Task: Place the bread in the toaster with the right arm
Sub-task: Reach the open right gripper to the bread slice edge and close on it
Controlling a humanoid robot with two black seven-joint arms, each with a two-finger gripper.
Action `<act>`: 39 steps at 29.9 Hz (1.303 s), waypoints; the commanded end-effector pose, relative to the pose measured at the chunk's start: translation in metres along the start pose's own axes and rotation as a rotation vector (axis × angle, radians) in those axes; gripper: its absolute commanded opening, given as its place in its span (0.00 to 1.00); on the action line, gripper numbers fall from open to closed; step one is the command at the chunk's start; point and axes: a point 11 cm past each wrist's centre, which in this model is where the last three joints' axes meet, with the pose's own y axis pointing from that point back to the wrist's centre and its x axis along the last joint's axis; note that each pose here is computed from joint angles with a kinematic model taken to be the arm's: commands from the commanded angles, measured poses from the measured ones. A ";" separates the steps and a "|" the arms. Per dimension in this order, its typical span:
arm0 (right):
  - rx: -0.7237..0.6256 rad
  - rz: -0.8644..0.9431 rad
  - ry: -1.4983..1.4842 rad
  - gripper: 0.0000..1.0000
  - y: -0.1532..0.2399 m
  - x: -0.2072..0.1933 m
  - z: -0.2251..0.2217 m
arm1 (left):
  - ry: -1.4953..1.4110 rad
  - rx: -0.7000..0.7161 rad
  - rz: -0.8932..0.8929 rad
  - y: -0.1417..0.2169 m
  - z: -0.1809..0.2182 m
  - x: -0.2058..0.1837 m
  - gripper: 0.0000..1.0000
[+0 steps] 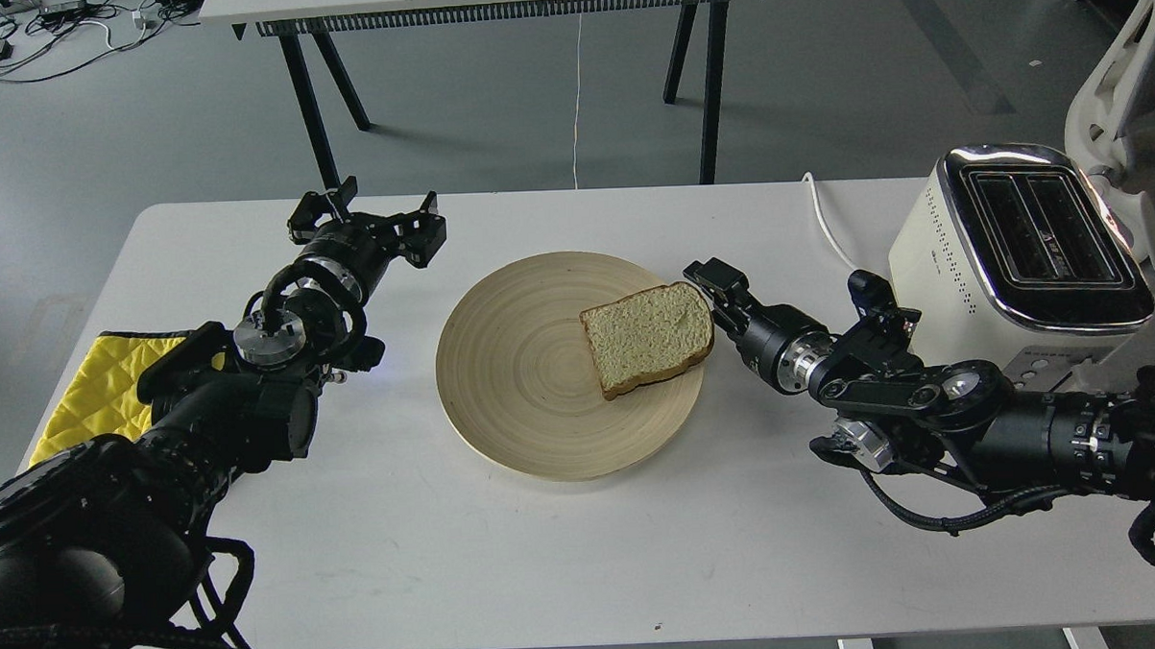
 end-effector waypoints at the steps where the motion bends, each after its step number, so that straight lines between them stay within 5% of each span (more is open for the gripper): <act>1: -0.002 -0.004 0.004 0.70 0.000 -0.001 0.001 | 0.000 0.000 0.000 0.000 0.000 0.000 1.00; 39: 0.001 -0.044 0.019 0.29 0.004 -0.008 0.001 | -0.001 0.000 0.000 0.000 0.000 0.000 1.00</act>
